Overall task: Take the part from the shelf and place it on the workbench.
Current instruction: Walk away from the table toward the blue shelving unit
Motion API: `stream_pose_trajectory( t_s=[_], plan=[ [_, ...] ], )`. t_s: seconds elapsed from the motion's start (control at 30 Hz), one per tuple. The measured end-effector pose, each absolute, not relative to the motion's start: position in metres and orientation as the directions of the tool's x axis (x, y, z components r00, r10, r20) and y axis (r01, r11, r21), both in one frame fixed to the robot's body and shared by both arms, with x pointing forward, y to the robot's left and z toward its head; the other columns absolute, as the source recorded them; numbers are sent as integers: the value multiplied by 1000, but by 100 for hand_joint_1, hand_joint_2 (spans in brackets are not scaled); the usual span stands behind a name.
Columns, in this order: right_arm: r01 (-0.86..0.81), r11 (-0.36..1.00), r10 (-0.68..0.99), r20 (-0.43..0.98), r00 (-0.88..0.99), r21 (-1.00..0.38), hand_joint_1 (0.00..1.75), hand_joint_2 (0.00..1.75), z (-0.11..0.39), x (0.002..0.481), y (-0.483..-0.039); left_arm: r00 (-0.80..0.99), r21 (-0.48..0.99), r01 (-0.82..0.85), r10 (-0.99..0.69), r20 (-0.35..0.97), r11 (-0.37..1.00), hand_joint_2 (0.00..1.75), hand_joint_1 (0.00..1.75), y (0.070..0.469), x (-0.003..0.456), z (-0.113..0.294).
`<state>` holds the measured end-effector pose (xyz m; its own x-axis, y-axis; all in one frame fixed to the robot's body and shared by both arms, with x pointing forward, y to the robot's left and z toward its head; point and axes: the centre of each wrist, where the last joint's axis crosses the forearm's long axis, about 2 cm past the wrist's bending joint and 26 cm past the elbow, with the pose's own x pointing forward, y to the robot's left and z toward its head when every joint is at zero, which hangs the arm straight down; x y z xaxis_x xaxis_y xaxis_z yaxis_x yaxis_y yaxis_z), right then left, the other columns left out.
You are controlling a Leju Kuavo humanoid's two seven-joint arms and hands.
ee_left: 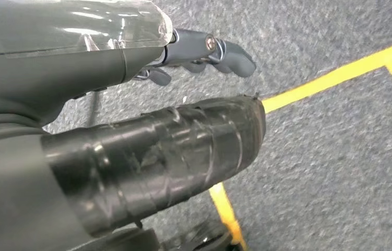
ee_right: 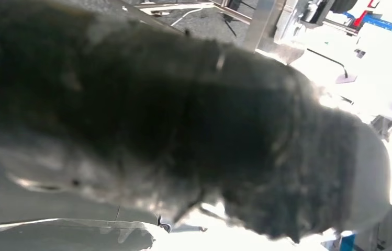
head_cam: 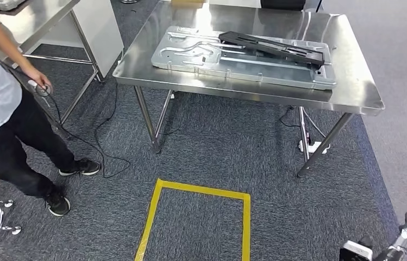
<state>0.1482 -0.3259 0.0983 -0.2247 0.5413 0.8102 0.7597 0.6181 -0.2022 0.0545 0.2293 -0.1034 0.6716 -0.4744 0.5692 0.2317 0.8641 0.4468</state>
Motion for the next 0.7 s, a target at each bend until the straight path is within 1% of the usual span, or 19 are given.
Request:
stream_pose_trajectory(
  t_s=[0.57, 0.7],
  plan=[
    [757, 617, 556, 800, -225, -215, 0, 0, 97, 149, -325, 671, 434, 239, -471, 573, 869, 0, 0, 228, 52, -104],
    [750, 630, 536, 812, -232, -202, 0, 0, 95, 149, -325, 671, 436, 239, -472, 571, 868, 0, 0, 228, 51, -104]
  ],
)
